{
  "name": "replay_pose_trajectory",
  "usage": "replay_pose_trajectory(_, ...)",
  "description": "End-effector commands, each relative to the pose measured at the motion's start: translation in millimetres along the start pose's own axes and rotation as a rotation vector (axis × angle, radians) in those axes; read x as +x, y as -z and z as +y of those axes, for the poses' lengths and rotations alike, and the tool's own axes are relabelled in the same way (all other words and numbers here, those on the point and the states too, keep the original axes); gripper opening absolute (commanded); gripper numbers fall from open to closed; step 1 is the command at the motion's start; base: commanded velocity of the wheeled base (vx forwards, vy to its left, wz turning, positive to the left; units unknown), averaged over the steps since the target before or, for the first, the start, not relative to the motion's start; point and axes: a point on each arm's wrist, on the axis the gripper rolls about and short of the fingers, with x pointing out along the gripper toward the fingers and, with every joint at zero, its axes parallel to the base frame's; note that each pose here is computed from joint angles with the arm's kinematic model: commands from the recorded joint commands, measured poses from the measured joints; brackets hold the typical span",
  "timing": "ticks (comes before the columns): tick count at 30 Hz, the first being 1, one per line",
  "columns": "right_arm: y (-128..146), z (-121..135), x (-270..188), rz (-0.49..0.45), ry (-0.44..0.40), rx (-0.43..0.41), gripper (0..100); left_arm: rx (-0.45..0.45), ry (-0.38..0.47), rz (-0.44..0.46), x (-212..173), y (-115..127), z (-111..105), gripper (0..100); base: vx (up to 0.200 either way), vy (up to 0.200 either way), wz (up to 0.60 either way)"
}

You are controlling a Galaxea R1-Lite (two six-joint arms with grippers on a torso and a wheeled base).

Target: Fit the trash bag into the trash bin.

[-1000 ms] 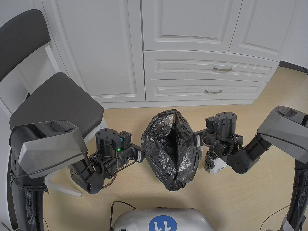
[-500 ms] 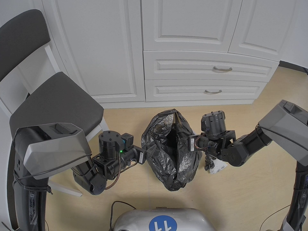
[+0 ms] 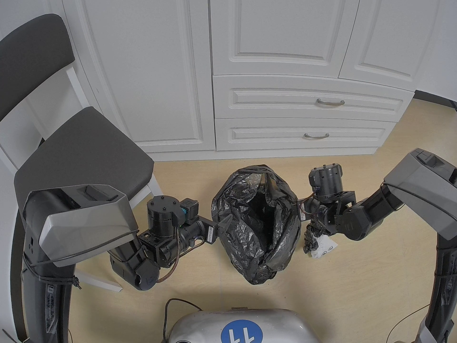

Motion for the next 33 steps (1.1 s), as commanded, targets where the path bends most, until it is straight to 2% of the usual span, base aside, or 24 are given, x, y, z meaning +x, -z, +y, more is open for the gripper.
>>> replay_pose_trajectory(1, -8, -27, -6, -0.006, 0.049, -0.003, 100, 0.000, -0.001, 0.000, 0, 0, 0, 100, 0.000, 0.000, 0.00)
replay_pose_trajectory(9, -8, -44, -4, 0.004, 0.086, -0.021, 100, 0.000, -0.004, -0.001, 1, 0, 1, 100, 0.000, 0.000, 0.00)
replay_pose_trajectory(17, 11, -36, 10, 0.056, 0.078, -0.049, 100, -0.003, -0.007, -0.006, 2, -1, 2, 100, 0.000, 0.000, 0.00)
replay_pose_trajectory(21, 13, -32, 14, 0.053, 0.075, -0.046, 100, -0.003, -0.007, -0.011, 3, -1, 2, 100, 0.000, 0.000, 0.00)
replay_pose_trajectory(22, 10, -29, 13, -0.005, 0.057, -0.028, 100, -0.006, -0.007, -0.020, 6, -2, 2, 100, 0.000, 0.000, 0.00)
replay_pose_trajectory(23, 9, -29, 14, -0.020, 0.055, -0.022, 100, -0.009, -0.007, -0.018, 7, -1, 2, 100, 0.000, 0.000, 0.00)
replay_pose_trajectory(28, 24, -15, 36, -0.036, 0.059, -0.019, 100, -0.010, -0.051, -0.029, 18, 3, 1, 100, 0.000, 0.000, 0.00)
replay_pose_trajectory(31, 17, -19, 49, -0.093, 0.078, 0.020, 100, -0.011, -0.109, -0.037, 31, 9, 2, 100, 0.000, 0.000, 0.00)
replay_pose_trajectory(33, 14, -23, 48, -0.095, 0.084, 0.023, 100, -0.013, -0.115, -0.037, 35, 10, 2, 100, 0.000, 0.000, 0.00)
